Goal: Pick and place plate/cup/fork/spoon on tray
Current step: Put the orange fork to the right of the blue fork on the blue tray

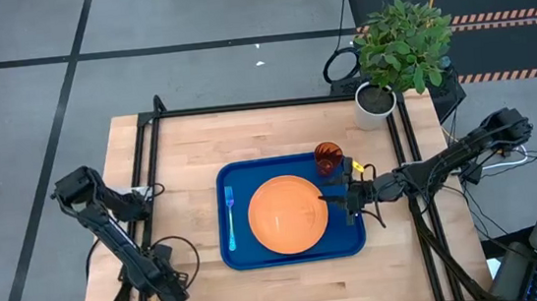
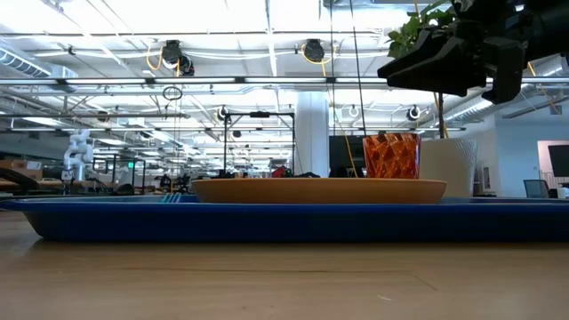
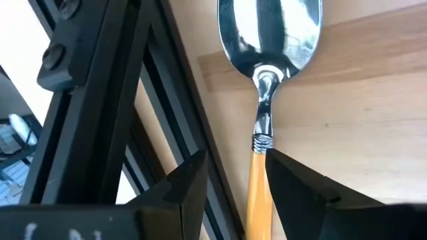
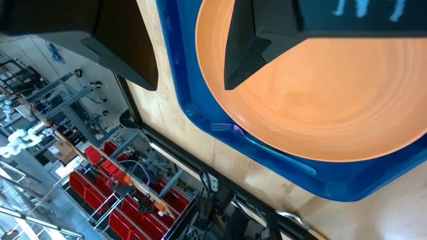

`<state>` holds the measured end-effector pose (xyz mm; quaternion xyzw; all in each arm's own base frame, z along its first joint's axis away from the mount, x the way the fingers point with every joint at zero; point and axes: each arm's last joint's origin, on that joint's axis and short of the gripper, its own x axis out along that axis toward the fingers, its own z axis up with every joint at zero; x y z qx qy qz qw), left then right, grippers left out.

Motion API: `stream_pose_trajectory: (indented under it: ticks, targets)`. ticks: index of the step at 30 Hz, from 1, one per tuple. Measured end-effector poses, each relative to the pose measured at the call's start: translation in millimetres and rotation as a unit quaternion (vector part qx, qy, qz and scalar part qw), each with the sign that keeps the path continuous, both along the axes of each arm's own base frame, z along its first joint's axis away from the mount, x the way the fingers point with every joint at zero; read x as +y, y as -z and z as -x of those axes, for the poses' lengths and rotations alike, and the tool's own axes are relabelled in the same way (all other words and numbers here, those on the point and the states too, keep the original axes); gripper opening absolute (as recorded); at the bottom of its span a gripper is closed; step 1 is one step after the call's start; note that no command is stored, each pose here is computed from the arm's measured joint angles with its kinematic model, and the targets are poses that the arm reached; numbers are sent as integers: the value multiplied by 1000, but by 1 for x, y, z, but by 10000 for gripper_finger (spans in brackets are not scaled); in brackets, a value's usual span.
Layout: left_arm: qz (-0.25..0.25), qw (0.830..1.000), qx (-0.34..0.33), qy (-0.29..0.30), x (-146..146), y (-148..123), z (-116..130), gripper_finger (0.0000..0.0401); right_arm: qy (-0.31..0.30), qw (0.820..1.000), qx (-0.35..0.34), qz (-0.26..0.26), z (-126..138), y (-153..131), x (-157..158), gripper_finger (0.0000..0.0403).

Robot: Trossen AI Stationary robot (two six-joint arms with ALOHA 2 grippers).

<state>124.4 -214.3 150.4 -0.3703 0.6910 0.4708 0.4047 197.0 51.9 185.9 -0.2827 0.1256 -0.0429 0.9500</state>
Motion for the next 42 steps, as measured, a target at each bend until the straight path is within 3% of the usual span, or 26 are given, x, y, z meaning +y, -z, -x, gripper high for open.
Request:
stream_pose_trajectory:
  ticks: [12,24,38,42]
  targets:
    - [-8,1000,17,14,3,16,-7,156,0,1000,3,1,0,1,0,169]
    - [-56,997,40,39,9,35,-13,156,0,1000,4,2,0,1,0,169]
    - [-47,997,54,8,18,38,-25,155,-1,1000,4,10,0,1,0,169]
    - [-46,997,65,4,18,38,-24,112,-2,1000,5,11,0,1,0,169]
